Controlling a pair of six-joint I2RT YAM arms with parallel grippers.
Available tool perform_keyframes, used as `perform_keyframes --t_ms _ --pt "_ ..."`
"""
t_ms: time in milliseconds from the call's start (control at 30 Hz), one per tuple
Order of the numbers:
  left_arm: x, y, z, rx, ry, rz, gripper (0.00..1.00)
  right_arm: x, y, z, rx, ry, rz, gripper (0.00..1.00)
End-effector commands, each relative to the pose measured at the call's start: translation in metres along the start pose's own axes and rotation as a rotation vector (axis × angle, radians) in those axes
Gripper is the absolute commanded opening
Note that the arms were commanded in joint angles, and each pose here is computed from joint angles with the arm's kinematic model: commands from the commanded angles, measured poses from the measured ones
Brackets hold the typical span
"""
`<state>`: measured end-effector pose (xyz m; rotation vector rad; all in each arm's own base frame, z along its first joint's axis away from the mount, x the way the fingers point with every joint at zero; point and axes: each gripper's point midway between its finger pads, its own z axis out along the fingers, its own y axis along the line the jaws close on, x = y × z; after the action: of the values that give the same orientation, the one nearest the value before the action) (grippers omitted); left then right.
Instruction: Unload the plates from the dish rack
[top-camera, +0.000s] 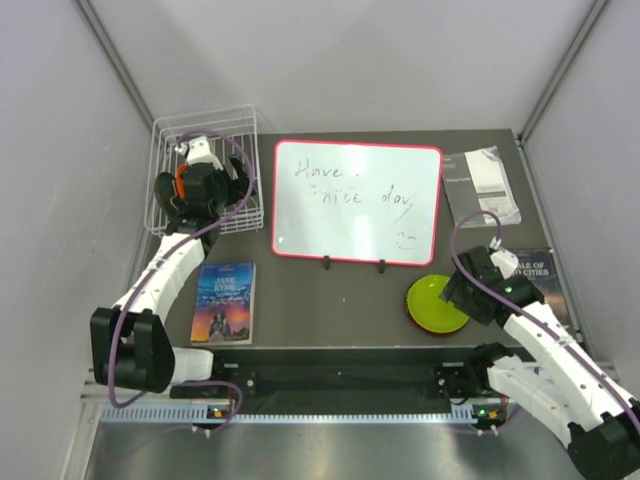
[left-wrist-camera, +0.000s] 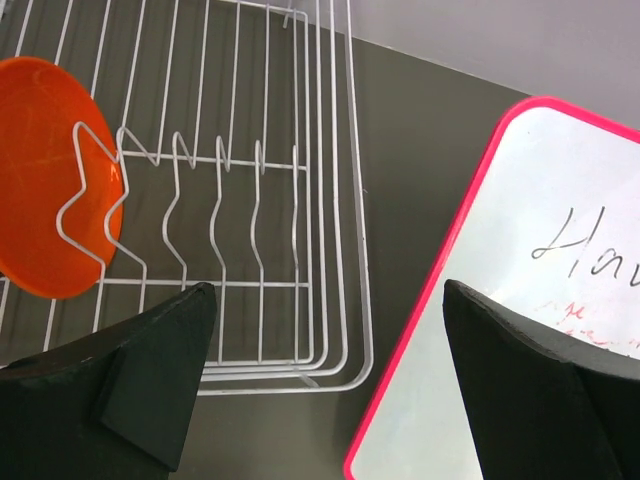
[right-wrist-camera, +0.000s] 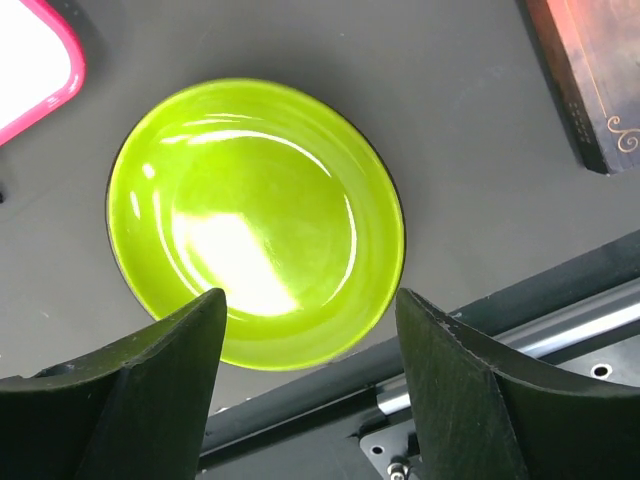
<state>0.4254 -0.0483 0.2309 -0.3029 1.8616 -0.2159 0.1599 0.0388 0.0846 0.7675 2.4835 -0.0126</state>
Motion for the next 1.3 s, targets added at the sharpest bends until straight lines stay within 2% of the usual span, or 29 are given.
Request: perform_keyframes --t_ms 0,100,300,533,800,967,1100,1133,1200,1267 --pt "-0.024 0.006 0.008 -0.027 -0.05 0.0 0.99 -0.009 0.007 -0.007 -0.019 -0.015 -0.019 0.69" --pt "-0.027 0.018 0.014 -0.057 -0.054 -0.004 0.99 -0.011 0.009 -0.006 -0.014 -0.018 -0.021 0.69" --pt "-0.042 0.068 0.03 -0.167 -0.108 -0.04 0.99 -0.052 0.041 -0.015 -0.114 -0.16 -0.039 0.7" --pt "-0.047 0.117 0.043 -0.334 -0.151 0.006 0.98 -0.059 0.072 0.005 -0.112 -0.108 -0.143 0.7" --pt "-0.052 0.145 0.06 -0.462 -0.182 0.06 0.96 -0.061 0.09 0.009 -0.163 -0.1 -0.172 0.7" --pt "-0.04 0.157 0.08 -0.492 -0.137 0.089 0.95 -0.061 0.091 0.013 -0.157 -0.097 -0.183 0.7" --pt "-0.03 0.165 0.093 -0.504 -0.113 0.085 0.83 -0.061 0.093 0.015 -0.154 -0.092 -0.188 0.7" --pt "-0.025 0.168 0.098 -0.5 -0.102 0.092 0.77 -0.062 0.093 0.015 -0.156 -0.094 -0.187 0.7" --pt "-0.019 0.172 0.104 -0.504 -0.082 0.088 0.58 -0.063 0.094 0.015 -0.156 -0.095 -0.188 0.7" --pt "-0.018 0.174 0.105 -0.513 -0.079 0.09 0.49 -0.063 0.094 0.015 -0.155 -0.096 -0.188 0.7"
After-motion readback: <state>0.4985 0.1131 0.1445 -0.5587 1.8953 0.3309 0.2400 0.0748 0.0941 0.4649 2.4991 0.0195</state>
